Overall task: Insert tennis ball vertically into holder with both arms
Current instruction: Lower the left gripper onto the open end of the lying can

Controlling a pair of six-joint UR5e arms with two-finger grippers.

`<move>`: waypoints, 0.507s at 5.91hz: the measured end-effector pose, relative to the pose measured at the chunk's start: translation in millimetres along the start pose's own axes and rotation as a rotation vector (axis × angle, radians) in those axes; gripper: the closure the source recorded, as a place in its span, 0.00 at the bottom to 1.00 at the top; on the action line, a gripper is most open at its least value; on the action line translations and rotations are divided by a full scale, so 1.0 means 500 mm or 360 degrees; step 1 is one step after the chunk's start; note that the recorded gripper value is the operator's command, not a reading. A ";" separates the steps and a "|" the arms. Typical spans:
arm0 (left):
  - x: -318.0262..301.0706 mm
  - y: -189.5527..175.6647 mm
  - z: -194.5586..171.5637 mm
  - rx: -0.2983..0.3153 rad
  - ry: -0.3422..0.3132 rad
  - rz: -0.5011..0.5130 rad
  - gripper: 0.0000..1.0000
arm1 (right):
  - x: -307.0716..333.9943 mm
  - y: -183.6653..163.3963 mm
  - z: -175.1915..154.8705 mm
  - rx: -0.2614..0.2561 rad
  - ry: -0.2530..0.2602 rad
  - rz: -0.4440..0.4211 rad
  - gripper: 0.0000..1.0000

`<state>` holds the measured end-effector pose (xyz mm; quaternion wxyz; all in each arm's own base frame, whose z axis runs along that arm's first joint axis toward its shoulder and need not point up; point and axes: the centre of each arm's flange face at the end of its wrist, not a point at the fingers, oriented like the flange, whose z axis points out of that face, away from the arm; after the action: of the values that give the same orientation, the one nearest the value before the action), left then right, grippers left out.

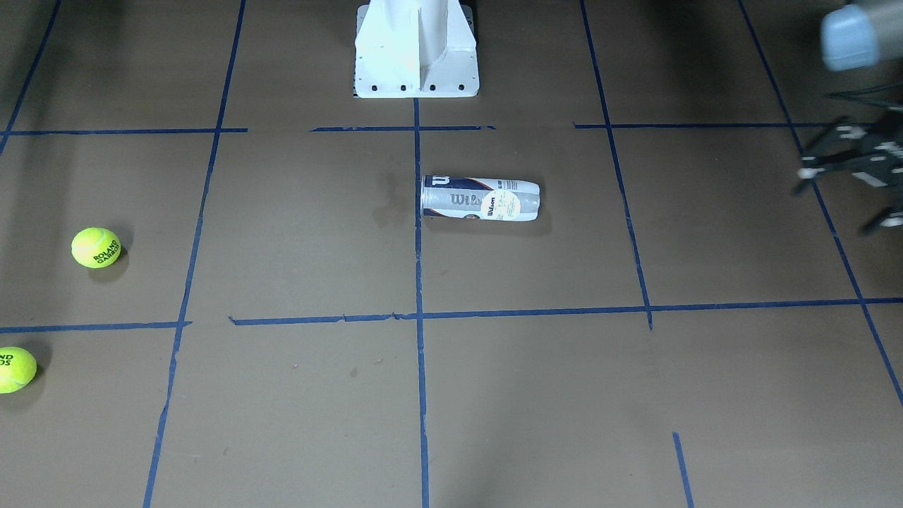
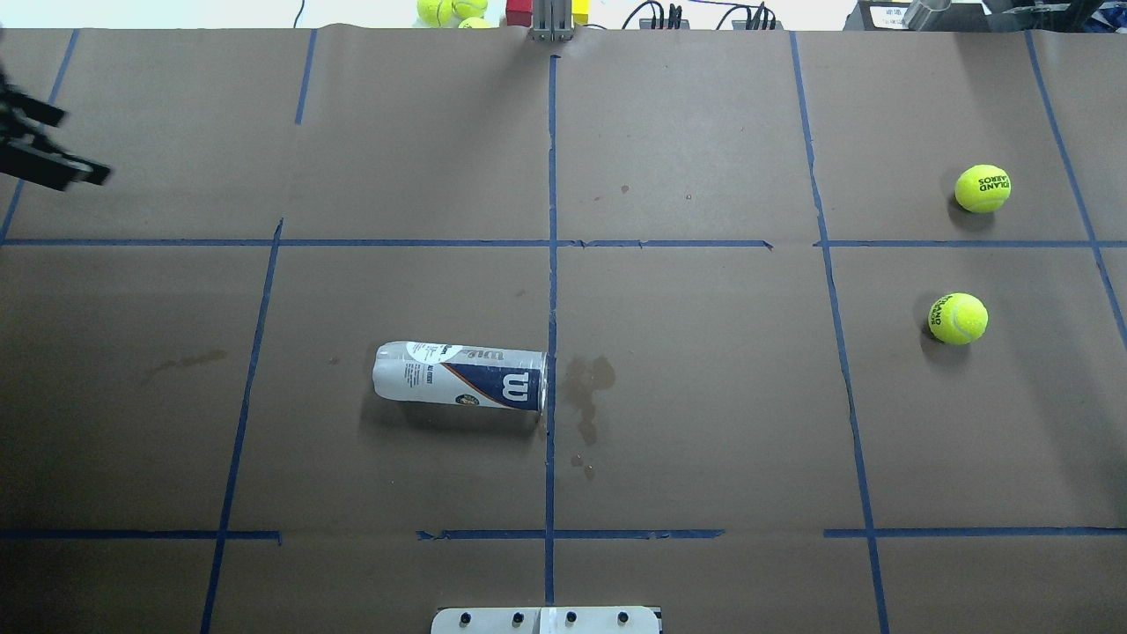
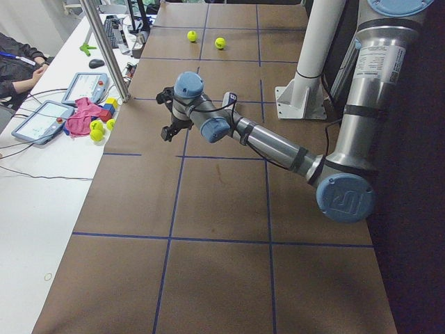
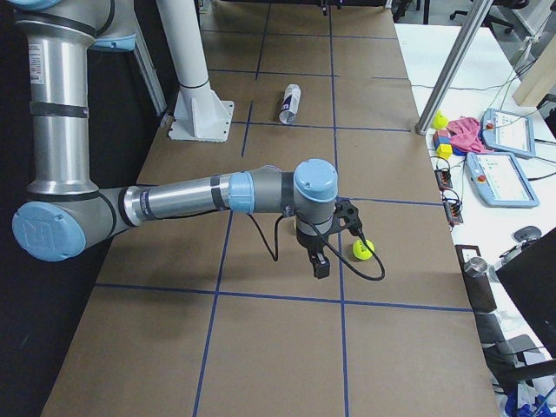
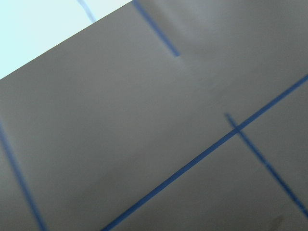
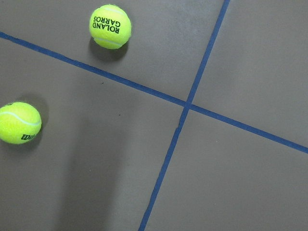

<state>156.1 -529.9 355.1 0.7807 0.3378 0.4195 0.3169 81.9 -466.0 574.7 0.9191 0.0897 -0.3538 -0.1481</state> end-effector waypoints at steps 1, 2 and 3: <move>0.089 -0.084 0.053 0.0044 0.0088 0.0126 0.00 | 0.005 0.004 0.008 -0.0009 -0.0013 0.0016 0.00; 0.183 -0.160 0.104 0.0086 0.0132 0.0247 0.00 | 0.007 0.008 0.012 -0.0015 -0.0018 0.0024 0.00; 0.278 -0.210 0.157 0.0117 0.0138 0.0344 0.00 | 0.010 0.014 0.015 -0.0020 -0.0021 0.0031 0.00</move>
<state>308.8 -502.1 243.5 0.7102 0.3953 0.4253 0.3981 81.5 -461.6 585.2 0.9188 0.0794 -0.3598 -0.1419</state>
